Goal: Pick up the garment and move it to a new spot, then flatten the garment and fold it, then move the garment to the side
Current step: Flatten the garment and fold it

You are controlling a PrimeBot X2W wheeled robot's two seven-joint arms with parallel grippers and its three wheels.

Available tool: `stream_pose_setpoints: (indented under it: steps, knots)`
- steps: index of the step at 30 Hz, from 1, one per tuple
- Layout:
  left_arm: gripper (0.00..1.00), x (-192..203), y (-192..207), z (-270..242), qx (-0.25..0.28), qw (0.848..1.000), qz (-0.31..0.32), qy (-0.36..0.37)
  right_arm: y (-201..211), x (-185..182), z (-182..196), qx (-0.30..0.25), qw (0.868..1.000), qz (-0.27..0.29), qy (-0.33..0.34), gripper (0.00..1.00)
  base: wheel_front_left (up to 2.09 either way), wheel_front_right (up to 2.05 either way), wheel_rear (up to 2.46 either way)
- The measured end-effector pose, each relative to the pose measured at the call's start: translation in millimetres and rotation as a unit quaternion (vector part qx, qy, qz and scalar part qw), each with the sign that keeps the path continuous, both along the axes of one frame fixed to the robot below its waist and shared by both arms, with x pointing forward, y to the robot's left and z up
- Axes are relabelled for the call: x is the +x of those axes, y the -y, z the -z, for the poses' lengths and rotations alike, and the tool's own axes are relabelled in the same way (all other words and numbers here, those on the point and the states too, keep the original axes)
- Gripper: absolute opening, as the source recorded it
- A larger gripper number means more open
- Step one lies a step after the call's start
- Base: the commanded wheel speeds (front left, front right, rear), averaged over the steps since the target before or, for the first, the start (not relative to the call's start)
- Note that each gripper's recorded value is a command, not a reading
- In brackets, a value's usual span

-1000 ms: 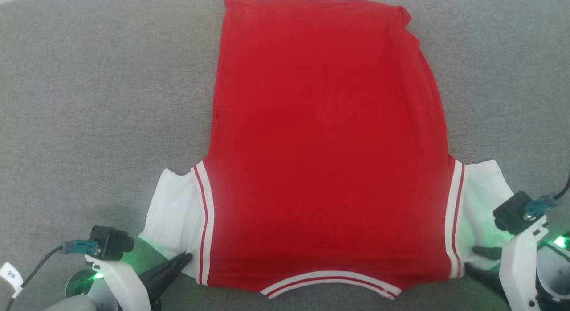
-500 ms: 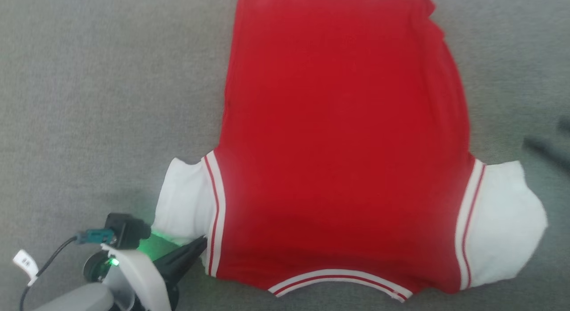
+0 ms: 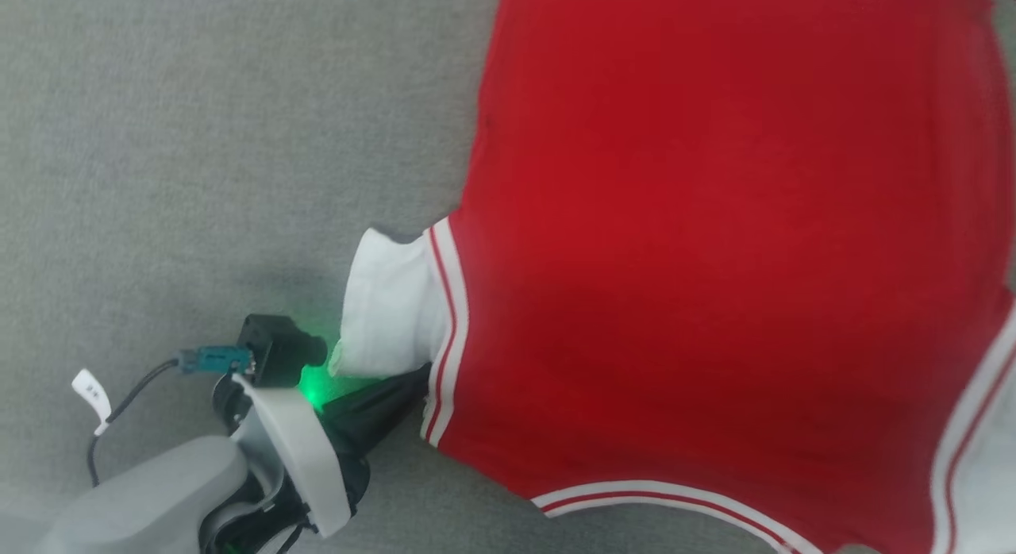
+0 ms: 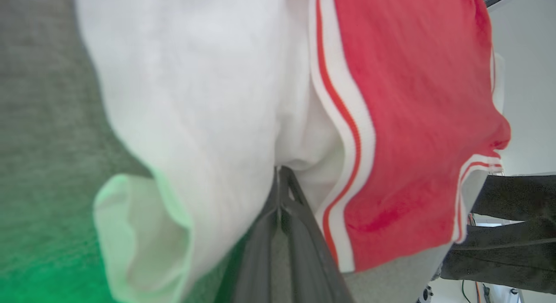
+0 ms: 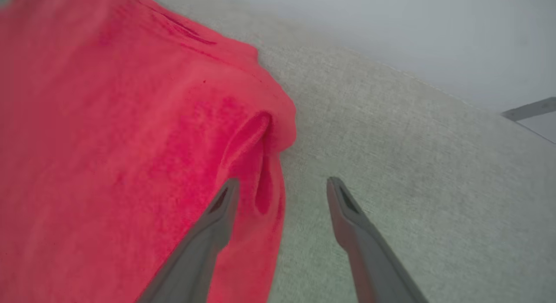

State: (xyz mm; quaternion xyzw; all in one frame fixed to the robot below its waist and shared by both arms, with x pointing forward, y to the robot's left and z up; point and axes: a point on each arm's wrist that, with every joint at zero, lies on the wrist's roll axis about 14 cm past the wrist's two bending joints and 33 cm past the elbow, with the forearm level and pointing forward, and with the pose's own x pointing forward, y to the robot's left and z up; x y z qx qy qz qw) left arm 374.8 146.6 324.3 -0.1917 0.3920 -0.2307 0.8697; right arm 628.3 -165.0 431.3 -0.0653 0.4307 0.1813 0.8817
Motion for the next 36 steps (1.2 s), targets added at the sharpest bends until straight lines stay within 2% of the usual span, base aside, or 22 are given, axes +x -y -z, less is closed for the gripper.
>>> stream_pose_setpoints:
  steps: [6, 10, 11, 12, 13, 18, 28, 36]
  knots:
    - [0.0, 5.5, -0.2, 8.9, -0.007, 1.0, -0.005, -0.003, -9.2, 7.1, 54.5, -0.031, 0.995, 0.0, -0.093, 1.0, 0.0, 0.0, 0.0]
    - [0.0, 12.0, 4.0, 10.0, -0.014, 1.0, -0.009, 0.003, -13.1, 14.4, 60.6, -0.031, 0.995, 0.0, -0.098, 1.0, 0.0, 0.0, 0.0]
    - [0.0, 13.6, 5.9, 9.4, -0.017, 1.0, -0.008, 0.005, -13.6, 13.9, 61.1, -0.034, 0.995, -0.001, -0.098, 0.71, 0.0, 0.0, 0.0]
    - [0.0, 14.8, 7.5, 8.9, -0.019, 1.0, -0.008, 0.008, -13.9, 13.0, 60.9, -0.03, 0.994, 0.001, -0.1, 0.26, 0.0, 0.0, 0.0]
    - [0.0, 16.3, 9.1, 7.5, -0.02, 1.0, -0.008, 0.011, -15.0, 12.0, 59.7, -0.026, 0.995, 0.0, -0.1, 0.0, 0.0, 0.0, 0.0]
    - [0.0, 18.6, 10.5, 0.2, -0.021, 0.999, -0.014, 0.025, -16.2, 2.2, 47.9, -0.006, 0.996, 0.0, -0.089, 0.0, 0.0, 0.0, 0.0]
    - [0.0, 17.6, 12.5, -14.9, -0.026, 0.999, -0.016, 0.039, 27.8, -30.8, 15.2, -0.008, 0.997, 0.022, -0.072, 0.0, 0.0, 0.0, 0.0]
    - [0.0, 13.8, 12.9, -27.2, -0.025, 0.998, -0.017, 0.054, 61.8, -93.7, 8.5, -0.013, 0.996, 0.015, -0.091, 0.0, 0.0, 0.0, 0.0]
